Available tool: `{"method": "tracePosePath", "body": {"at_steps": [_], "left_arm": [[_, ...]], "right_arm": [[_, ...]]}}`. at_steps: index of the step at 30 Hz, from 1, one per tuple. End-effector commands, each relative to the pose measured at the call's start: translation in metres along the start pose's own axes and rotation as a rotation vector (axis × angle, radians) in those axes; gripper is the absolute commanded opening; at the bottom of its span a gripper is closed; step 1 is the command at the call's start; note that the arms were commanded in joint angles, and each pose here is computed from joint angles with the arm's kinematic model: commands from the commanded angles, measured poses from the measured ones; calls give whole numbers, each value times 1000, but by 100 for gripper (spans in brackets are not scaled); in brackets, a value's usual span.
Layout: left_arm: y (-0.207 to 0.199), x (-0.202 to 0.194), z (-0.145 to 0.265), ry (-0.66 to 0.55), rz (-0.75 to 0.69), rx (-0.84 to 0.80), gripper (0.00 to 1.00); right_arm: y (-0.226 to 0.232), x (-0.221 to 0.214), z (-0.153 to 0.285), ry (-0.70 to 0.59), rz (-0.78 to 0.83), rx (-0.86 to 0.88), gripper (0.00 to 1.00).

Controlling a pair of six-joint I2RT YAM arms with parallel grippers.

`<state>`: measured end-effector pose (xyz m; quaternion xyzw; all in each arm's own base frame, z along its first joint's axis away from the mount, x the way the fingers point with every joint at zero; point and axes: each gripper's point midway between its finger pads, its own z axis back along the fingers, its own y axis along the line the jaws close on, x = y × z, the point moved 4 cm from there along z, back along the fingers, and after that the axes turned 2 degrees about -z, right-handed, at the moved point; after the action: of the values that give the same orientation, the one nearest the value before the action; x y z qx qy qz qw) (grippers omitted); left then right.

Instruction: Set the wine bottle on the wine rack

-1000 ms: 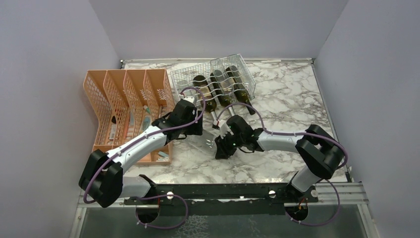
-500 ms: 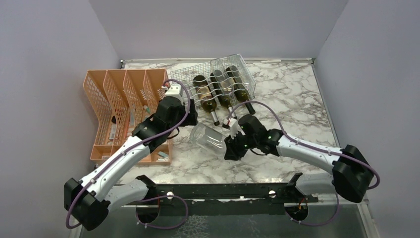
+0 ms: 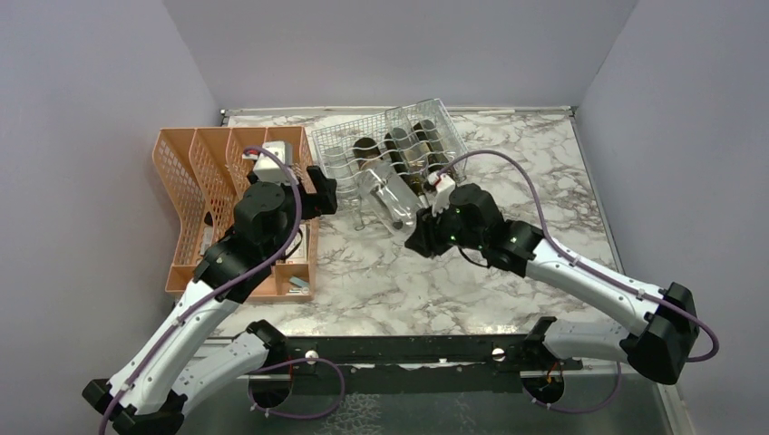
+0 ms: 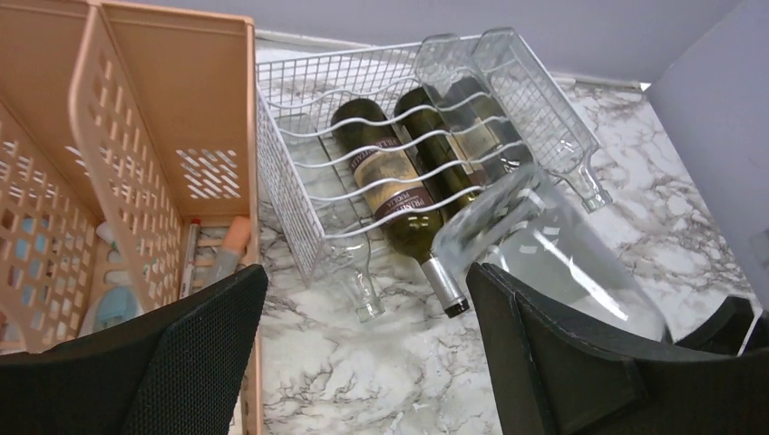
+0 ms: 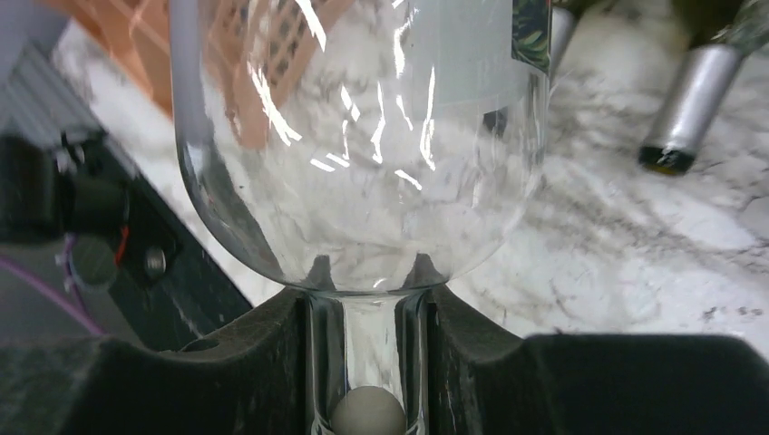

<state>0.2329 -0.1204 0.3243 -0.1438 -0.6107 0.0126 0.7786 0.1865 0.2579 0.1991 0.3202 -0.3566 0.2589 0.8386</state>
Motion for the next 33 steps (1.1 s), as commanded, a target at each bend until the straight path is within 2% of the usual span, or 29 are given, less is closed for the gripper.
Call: {"method": "tracePosePath", "body": {"at_steps": [1, 5, 11, 15, 22, 28, 33], "left_arm": [[11, 23, 18, -82, -21, 35, 90], [11, 22, 25, -83, -23, 10, 93], [1, 9, 25, 24, -24, -49, 99], [-3, -1, 26, 81, -57, -86, 99], [0, -5, 29, 85, -94, -101, 99], [3, -7, 28, 84, -100, -84, 99], [2, -8, 24, 91, -97, -74, 99]], "right_arm": [[14, 121, 16, -417, -85, -84, 1], [6, 143, -8, -405, -99, -175, 1], [-5, 172, -49, -383, -108, -275, 1], [-16, 184, -74, -358, -127, -317, 1], [-43, 192, -107, -307, -142, -373, 1], [-60, 197, -118, -264, -130, -400, 2], [-72, 198, -132, -225, -108, -391, 6]]}}
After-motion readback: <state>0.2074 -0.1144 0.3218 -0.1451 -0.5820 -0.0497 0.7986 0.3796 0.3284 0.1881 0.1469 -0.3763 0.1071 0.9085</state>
